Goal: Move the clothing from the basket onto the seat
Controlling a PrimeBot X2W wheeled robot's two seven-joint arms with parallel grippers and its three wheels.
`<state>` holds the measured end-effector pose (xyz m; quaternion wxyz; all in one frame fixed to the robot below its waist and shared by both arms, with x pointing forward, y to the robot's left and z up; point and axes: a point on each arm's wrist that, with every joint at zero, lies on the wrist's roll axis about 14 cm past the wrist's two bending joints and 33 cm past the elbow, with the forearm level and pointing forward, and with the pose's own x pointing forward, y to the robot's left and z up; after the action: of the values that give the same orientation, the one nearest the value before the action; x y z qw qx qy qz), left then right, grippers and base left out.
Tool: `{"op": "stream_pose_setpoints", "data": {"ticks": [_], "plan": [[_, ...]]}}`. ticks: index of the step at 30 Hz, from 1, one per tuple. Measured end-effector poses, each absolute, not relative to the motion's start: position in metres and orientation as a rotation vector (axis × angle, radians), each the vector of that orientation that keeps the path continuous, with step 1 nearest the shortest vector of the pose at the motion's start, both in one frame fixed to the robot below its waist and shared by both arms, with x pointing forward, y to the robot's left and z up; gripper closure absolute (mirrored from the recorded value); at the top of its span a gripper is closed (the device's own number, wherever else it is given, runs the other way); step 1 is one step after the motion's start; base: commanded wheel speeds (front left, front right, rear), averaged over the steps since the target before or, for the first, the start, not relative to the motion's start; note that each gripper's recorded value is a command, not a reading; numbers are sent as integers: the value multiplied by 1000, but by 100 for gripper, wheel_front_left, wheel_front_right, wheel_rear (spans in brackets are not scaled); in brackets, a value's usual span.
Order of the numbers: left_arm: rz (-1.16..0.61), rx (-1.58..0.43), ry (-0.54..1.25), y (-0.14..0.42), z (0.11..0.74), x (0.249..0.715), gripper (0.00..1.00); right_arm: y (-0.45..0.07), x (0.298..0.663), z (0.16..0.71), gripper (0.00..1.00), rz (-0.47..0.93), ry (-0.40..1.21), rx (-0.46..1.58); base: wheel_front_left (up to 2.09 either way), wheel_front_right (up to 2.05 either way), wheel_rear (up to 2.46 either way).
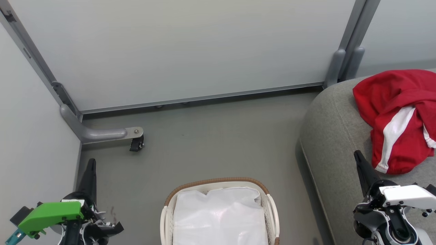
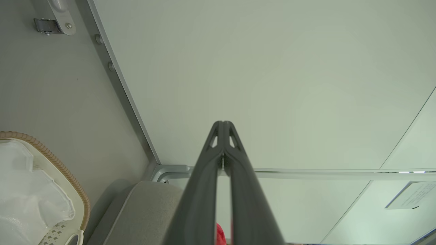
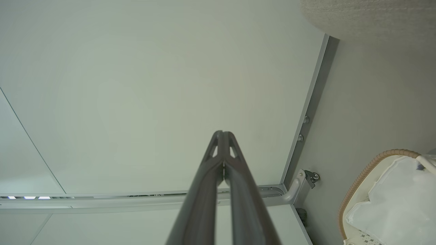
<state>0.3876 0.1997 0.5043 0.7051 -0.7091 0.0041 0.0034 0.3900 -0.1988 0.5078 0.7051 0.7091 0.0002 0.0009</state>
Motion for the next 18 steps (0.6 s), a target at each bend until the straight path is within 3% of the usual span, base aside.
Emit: {"op": "stream_pose_setpoints", "data": {"ticks": [18], "plan": [[7, -1577, 9, 199, 504, 388, 100, -199, 390, 508, 100, 2, 0, 1576, 0, 0, 0]]}}
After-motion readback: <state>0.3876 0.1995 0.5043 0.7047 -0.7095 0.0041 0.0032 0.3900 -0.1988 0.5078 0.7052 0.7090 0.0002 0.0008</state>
